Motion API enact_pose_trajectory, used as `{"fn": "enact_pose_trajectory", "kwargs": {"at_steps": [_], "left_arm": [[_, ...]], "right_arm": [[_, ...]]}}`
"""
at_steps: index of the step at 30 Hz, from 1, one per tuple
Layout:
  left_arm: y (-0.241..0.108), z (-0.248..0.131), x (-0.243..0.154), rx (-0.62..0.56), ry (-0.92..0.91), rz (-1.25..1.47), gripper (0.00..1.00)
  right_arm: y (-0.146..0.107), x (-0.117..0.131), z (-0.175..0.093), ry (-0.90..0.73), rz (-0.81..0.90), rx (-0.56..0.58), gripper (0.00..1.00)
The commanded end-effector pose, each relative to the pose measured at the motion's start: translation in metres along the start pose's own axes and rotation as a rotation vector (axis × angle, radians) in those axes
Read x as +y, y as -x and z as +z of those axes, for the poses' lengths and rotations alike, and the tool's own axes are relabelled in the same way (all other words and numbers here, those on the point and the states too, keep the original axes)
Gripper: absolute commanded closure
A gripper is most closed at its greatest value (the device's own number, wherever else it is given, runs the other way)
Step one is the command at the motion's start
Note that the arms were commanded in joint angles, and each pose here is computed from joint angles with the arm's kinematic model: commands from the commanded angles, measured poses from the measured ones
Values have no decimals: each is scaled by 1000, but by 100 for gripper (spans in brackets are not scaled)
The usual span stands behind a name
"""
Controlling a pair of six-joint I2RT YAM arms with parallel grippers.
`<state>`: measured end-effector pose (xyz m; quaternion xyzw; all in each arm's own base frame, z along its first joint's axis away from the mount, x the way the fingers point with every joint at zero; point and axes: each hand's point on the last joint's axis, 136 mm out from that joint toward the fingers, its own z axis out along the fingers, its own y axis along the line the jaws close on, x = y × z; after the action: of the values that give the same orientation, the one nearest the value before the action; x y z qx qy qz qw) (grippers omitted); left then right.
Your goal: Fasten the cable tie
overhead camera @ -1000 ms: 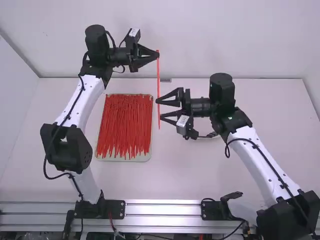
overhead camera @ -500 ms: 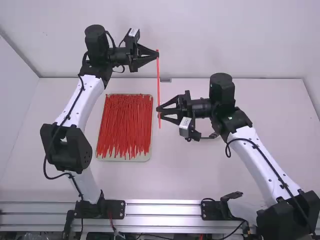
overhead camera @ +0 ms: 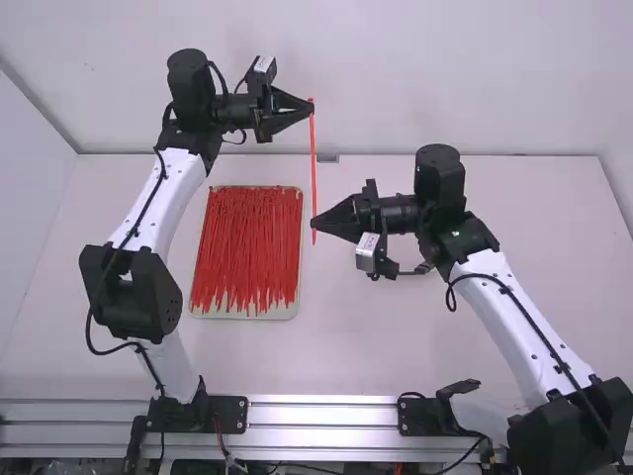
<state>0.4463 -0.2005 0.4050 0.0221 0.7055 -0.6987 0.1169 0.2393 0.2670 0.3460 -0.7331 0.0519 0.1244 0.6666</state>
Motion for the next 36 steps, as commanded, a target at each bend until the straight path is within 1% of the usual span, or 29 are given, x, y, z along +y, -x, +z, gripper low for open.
{"fn": "enact_pose_trajectory", "kwargs": {"at_steps": [1, 2, 7, 9, 11, 17, 18, 19, 36], "left_arm": [[-4, -2, -3, 4, -2, 17, 98], [-4, -2, -2, 4, -2, 14, 98], [-5, 0, -2, 10, -3, 11, 98], [-7, 4, -2, 18, -4, 13, 98], [-10, 8, -3, 30, -7, 15, 98], [-15, 16, -4, 45, -10, 14, 98], [-15, 16, -4, 44, -10, 15, 98], [-15, 16, -4, 44, -10, 15, 98], [-15, 15, -4, 45, -10, 21, 98]], "right_arm": [[10, -15, -2, -14, -55, -13, 93], [7, -15, -4, -14, -64, 0, 91], [7, -16, -4, -15, -76, 5, 90], [5, -16, -4, -15, -76, 17, 86], [4, -16, -4, -14, -76, 23, 85], [4, -16, -4, -14, -75, 23, 88], [3, -16, -4, -15, -75, 23, 97], [4, -16, -4, -15, -75, 22, 100], [-1, -16, -10, -18, -59, 41, 100]]}}
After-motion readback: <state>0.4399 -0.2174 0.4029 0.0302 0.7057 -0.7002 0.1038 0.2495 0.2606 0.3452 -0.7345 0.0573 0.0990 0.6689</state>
